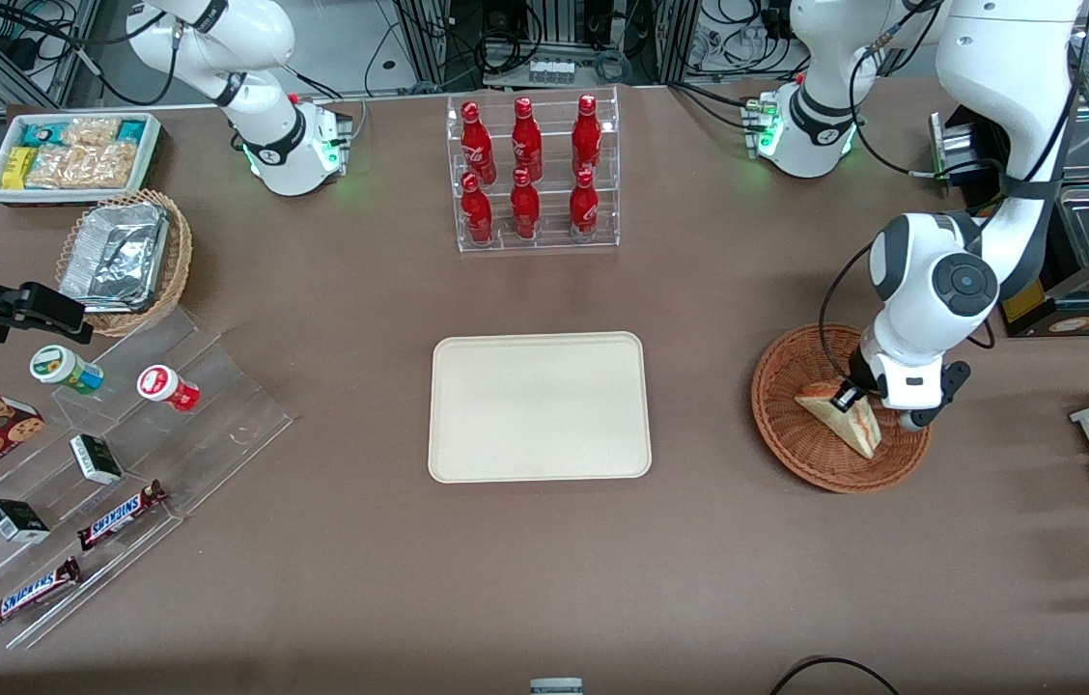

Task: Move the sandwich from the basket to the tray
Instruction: 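Lift the sandwich and carry it with the left gripper toward the white tray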

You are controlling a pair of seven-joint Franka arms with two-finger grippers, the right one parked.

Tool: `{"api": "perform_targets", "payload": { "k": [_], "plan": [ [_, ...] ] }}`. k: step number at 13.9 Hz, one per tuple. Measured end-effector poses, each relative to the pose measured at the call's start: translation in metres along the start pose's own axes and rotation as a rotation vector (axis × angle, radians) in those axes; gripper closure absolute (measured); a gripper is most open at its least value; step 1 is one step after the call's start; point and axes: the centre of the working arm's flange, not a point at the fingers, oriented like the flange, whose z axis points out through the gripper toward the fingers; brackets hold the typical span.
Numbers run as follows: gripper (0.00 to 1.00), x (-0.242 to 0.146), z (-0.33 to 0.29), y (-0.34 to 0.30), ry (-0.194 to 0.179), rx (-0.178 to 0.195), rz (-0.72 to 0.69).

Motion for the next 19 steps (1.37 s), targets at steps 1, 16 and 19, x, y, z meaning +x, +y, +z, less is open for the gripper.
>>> {"api": "perform_targets", "payload": {
  "k": [1, 16, 19],
  "plan": [
    [0.76, 0.001, -0.005, 0.001, 0.006, -0.007, 0.000],
    [0.85, -0.199, -0.171, 0.186, -0.042, 0.009, 0.429],
    [0.85, -0.252, -0.157, 0.239, -0.048, -0.017, 0.469]
  ]
}}
